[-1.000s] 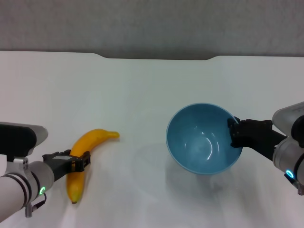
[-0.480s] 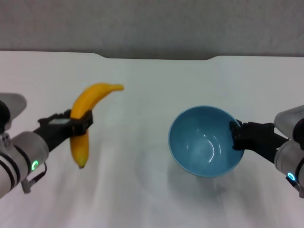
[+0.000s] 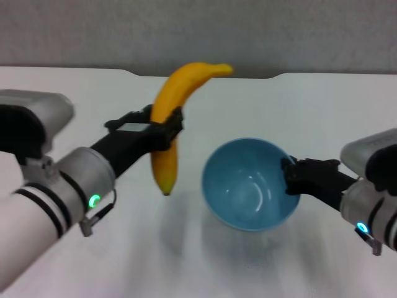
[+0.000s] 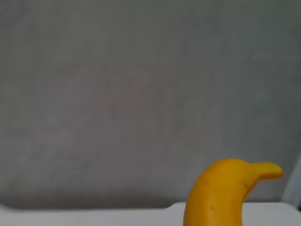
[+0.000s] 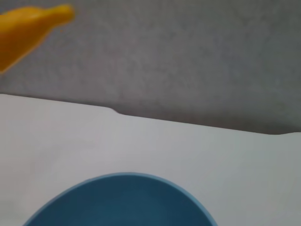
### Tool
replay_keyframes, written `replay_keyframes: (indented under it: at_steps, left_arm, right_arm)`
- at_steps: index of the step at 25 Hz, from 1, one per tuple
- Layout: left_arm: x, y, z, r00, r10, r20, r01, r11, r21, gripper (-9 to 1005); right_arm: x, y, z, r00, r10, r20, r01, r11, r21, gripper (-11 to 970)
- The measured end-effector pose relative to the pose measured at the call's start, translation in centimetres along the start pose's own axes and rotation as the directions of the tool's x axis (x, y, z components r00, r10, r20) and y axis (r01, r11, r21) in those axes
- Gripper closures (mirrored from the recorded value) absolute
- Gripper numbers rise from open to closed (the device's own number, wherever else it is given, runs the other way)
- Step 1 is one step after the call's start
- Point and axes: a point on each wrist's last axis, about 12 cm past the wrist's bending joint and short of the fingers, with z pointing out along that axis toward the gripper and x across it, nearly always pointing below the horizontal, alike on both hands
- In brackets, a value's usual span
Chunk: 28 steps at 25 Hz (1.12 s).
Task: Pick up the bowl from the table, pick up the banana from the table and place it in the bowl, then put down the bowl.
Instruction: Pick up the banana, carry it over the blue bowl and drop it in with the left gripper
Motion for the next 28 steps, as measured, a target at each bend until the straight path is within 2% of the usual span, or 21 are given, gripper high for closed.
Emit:
replay_keyframes:
  at_steps: [3,5,14,22,28]
  left_arm:
    - [0.5,-1.6,0.2,0.997,0.065,0.035,-0.066,0.997,0.036,415]
    - [0.8,-2.2,0.4,0.995,0.091,0.050,-0.093,0.995,0.048,411]
    - [2.0,-2.4,1.7,0.996,0.058,0.075,-0.062,0.997,0.049,393]
    - [2.9,-3.6,2.5,0.998,0.049,0.042,-0.053,0.993,0.101,378]
    - [3.4,-3.7,2.7,0.998,0.058,0.027,-0.061,0.992,0.107,366]
  right_arm:
    - [-0.3,0.7,0.5,1.000,0.003,-0.001,-0.003,1.000,-0.026,923]
    - [-0.4,1.0,0.7,1.000,-0.002,0.000,0.002,0.999,-0.037,922]
    - [-1.1,2.3,1.1,1.000,-0.025,0.013,0.026,0.997,-0.078,922]
    - [-1.5,1.9,1.5,1.000,0.000,0.020,0.001,0.997,-0.072,922]
    - [-2.0,2.1,1.5,0.999,0.007,0.034,-0.005,0.997,-0.076,922]
